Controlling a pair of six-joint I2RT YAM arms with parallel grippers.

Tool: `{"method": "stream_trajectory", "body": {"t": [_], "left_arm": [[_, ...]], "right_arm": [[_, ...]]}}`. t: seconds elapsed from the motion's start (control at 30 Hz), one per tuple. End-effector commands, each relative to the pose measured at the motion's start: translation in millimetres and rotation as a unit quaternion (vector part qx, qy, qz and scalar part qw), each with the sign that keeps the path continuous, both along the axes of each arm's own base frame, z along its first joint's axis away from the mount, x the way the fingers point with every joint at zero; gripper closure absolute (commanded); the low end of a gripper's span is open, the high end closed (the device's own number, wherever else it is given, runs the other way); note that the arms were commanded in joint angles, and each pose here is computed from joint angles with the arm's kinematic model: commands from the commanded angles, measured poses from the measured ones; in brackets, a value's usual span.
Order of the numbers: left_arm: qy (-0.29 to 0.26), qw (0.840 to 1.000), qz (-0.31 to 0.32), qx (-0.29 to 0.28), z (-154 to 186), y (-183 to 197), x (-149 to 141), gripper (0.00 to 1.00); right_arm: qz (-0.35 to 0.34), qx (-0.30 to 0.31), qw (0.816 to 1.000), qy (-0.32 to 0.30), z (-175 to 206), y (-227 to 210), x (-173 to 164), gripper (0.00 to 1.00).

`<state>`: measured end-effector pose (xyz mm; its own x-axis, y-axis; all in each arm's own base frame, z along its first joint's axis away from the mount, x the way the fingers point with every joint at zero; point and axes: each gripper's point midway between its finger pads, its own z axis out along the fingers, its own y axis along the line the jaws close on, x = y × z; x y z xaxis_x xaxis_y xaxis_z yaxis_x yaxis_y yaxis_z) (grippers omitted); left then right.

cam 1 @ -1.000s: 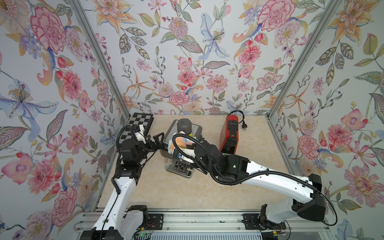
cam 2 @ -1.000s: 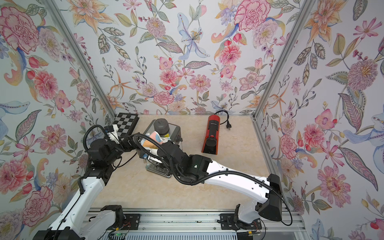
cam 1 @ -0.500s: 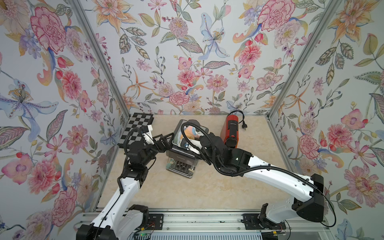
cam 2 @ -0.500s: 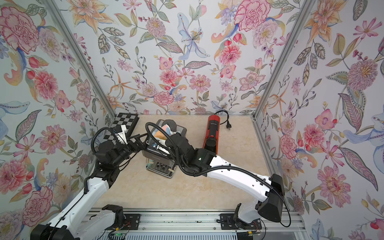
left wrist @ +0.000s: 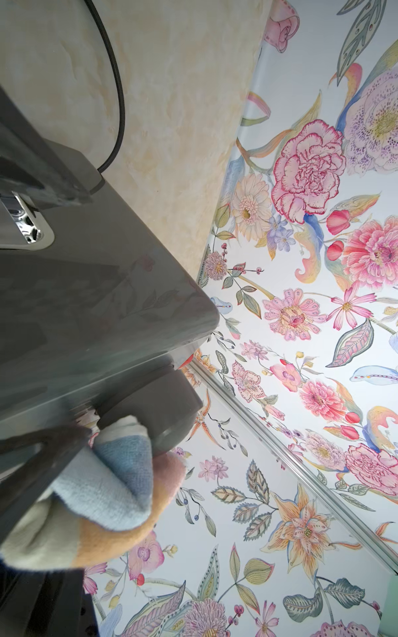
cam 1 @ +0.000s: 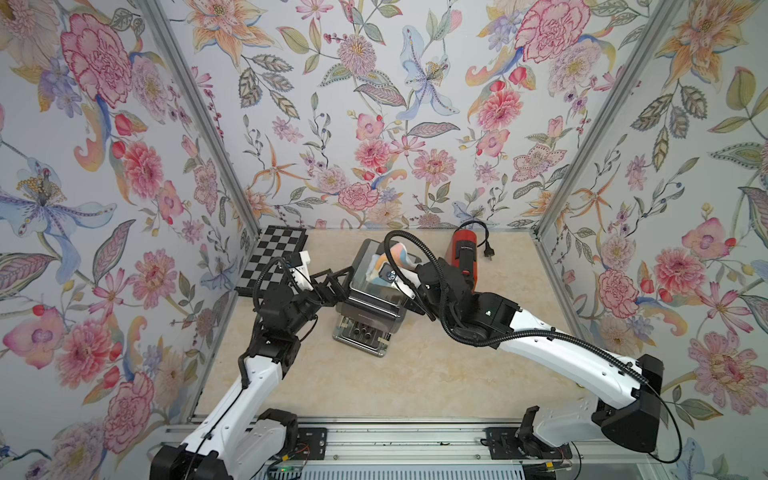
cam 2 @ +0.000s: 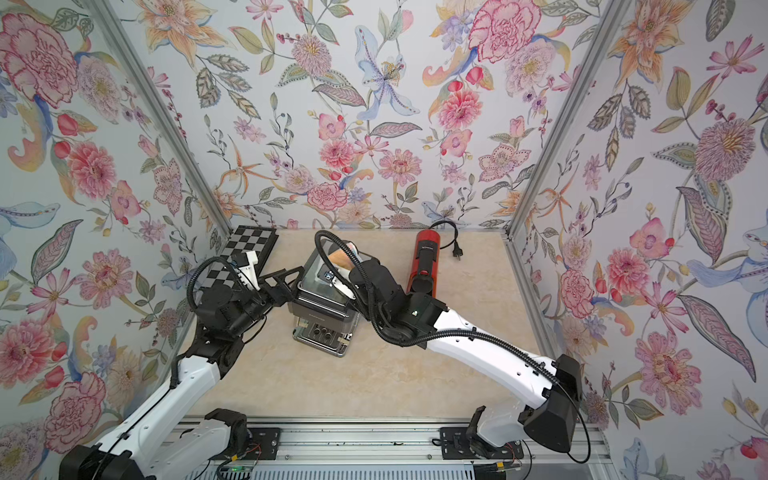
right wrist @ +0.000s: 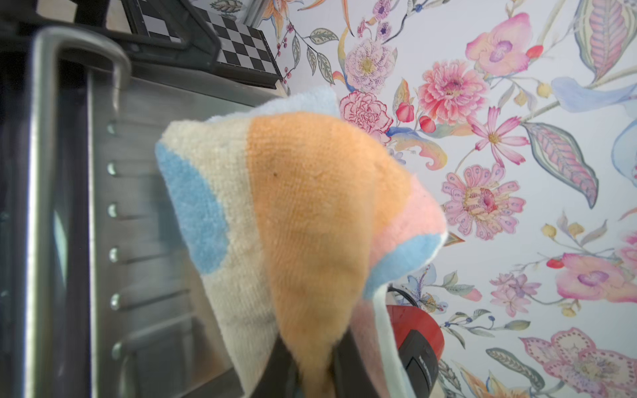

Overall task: Wipe the surface of a coffee machine
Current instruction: Wipe the dirt from the surface of the coffee machine.

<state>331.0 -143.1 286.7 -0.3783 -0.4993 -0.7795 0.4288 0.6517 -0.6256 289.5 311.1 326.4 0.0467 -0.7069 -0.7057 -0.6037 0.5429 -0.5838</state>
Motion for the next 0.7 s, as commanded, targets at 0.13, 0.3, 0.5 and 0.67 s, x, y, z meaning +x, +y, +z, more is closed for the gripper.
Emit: {"method": "stream_trajectory", "body": {"t": [0.13, 0.3, 0.5, 0.67], "left_arm": [[0.083, 0.995, -0.022, 0.047, -60, -8, -2, 0.01], [0.086, 0.995, -0.016, 0.046, -62, -5, -1, 0.01], [0.088, 0.995, -0.006, 0.047, -61, 3, -1, 0.01], [0.092, 0.994, -0.003, 0.05, -65, 8, -1, 0.01]], "right_arm": [[-0.106, 0.146, 0.982, 0.055, 13, -60, 8, 1.0], [-0.153, 0.195, 0.96, 0.128, -16, -65, 31, 1.0], [-0.19, 0.212, 0.943, 0.176, -40, -51, 55, 1.0], [-0.213, 0.231, 0.923, 0.221, -65, -43, 59, 1.0]]}}
